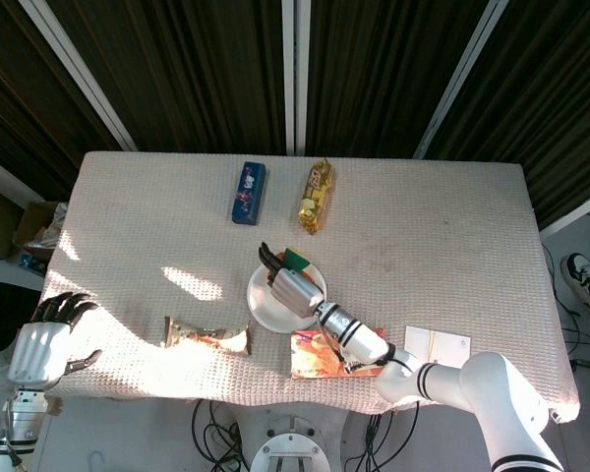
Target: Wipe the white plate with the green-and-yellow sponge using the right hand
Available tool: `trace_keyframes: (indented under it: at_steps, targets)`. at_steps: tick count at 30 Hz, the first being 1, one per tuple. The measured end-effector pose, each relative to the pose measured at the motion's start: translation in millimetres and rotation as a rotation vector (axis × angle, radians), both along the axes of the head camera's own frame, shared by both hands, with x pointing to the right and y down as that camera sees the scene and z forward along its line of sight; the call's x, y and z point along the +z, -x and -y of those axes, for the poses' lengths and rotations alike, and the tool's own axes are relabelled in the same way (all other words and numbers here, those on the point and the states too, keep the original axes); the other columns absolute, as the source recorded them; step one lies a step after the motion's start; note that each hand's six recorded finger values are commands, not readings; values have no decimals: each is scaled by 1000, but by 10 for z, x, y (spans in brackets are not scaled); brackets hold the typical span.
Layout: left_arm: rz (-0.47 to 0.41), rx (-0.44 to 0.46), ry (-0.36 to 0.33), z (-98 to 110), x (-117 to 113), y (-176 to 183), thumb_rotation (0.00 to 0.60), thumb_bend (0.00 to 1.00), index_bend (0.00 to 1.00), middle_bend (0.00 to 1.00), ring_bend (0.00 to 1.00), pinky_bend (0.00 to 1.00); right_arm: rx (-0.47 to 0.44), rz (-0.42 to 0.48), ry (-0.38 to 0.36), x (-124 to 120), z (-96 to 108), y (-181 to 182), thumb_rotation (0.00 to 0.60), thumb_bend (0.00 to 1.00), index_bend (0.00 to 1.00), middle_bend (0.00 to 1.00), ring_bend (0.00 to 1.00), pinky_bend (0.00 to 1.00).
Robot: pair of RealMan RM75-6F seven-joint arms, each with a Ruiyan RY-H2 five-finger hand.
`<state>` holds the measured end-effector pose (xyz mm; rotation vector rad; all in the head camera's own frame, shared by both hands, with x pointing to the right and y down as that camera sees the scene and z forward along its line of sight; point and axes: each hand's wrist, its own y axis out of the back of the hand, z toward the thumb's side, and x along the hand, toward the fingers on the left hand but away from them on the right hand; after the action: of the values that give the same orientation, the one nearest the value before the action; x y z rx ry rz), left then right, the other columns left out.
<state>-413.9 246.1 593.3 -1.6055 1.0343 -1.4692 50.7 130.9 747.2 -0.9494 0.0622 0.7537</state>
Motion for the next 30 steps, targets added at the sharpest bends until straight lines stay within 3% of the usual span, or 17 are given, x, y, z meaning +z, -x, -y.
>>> trace_keyframes:
  at_steps: [9, 14, 20, 30]
  targets:
    - [1, -2, 8, -7, 15, 0, 600, 52, 309, 215, 169, 178, -45, -28, 2, 70, -111, 30, 600, 328, 429, 326, 66, 0]
    - [1, -1, 6, -3, 13, 3, 600, 52, 309, 215, 169, 178, -10, -68, -49, 125, 72, -57, 600, 330, 428, 326, 66, 0]
    - [0, 2, 1, 8, 4, -4, 600, 51, 309, 215, 169, 178, 48, -30, -75, 18, 248, -90, 600, 339, 428, 326, 66, 0]
    - [0, 1, 6, 2, 17, -3, 600, 51, 309, 215, 169, 178, -57, 1, -11, 9, -149, 38, 600, 338, 428, 326, 68, 0]
